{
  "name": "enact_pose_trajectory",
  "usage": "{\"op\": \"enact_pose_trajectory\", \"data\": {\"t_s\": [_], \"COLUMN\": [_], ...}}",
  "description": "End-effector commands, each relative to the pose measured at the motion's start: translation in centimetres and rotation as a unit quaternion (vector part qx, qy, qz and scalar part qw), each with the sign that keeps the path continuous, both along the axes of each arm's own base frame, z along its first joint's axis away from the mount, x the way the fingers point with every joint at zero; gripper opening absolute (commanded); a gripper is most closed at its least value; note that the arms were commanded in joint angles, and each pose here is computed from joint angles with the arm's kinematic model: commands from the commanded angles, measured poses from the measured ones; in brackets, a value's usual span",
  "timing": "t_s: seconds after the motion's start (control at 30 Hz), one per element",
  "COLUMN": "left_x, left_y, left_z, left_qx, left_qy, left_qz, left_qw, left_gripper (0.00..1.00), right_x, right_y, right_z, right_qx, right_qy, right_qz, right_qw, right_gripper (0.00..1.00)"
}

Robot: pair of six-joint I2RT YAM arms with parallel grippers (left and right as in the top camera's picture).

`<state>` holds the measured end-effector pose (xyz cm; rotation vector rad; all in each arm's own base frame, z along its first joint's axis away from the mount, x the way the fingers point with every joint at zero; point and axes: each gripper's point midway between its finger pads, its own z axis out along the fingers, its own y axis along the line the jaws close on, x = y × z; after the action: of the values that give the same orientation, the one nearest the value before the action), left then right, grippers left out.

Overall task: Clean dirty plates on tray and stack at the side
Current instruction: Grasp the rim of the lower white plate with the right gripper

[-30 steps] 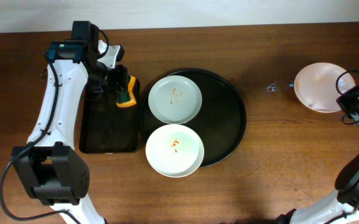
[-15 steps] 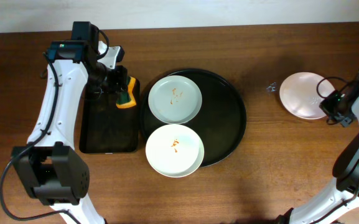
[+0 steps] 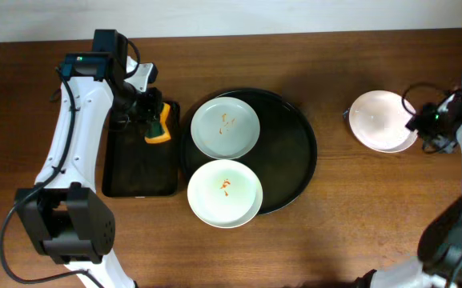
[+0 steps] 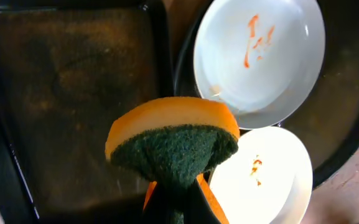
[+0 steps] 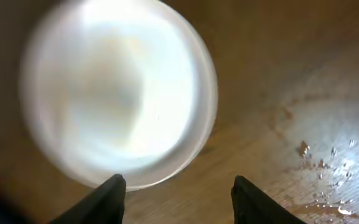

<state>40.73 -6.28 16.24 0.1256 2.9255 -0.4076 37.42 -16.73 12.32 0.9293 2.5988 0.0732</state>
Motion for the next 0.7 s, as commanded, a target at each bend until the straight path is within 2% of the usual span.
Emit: {"op": "enact_pose_trajectory", "data": {"t_s": [0.0, 0.1, 0.2, 0.3, 0.33, 0.4, 0.5, 0.6, 0.67], "left_x": [0.0, -0.6, -0.6, -0.5, -0.5, -0.5, -0.5, -0.5, -0.5], "left_y": [1.5, 1.7, 1.7, 1.7, 1.7, 1.7, 1.7, 1.7, 1.7], "left_z": [1.7, 1.5, 1.5, 1.5, 1.5, 1.5, 1.5, 1.5, 1.5], "left_qx": [0.033, 0.040, 0.040, 0.040, 0.040, 0.040, 0.040, 0.040, 0.040], "left_qy": [-0.021, -0.006, -0.007, -0.008, -0.008, -0.008, -0.008, -0.008, -0.008], "left_qz": [0.023, 0.028, 0.028, 0.028, 0.028, 0.028, 0.028, 0.028, 0.028], "left_qw": [0.999, 0.999, 0.999, 0.999, 0.999, 0.999, 0.999, 0.999, 0.999], "left_gripper": [0.00, 0.00, 0.00, 0.00, 0.00, 0.00, 0.00, 0.00, 0.00], "right_x": [-0.2, -4.2, -7.8, -10.7, -11.3, -12.3, -12.2, -12.1, -12.4], "right_y": [9.1, 18.5, 25.7, 30.3, 31.5, 35.6, 36.6, 36.6, 36.4], "right_z": [4.6, 3.5, 1.4, -1.9, -3.2, -5.2, -8.7, -10.5, -11.5], "right_qx": [0.030, 0.063, 0.072, 0.070, 0.075, 0.135, 0.151, 0.159, 0.169], "right_qy": [-0.030, 0.053, 0.110, 0.141, 0.147, 0.128, 0.146, 0.166, 0.187], "right_qz": [0.171, 0.321, 0.422, 0.487, 0.486, 0.506, 0.428, 0.382, 0.331], "right_qw": [0.984, 0.943, 0.897, 0.859, 0.858, 0.842, 0.879, 0.895, 0.909], "right_gripper": [0.54, 0.56, 0.56, 0.55, 0.53, 0.48, 0.46, 0.43, 0.29]}}
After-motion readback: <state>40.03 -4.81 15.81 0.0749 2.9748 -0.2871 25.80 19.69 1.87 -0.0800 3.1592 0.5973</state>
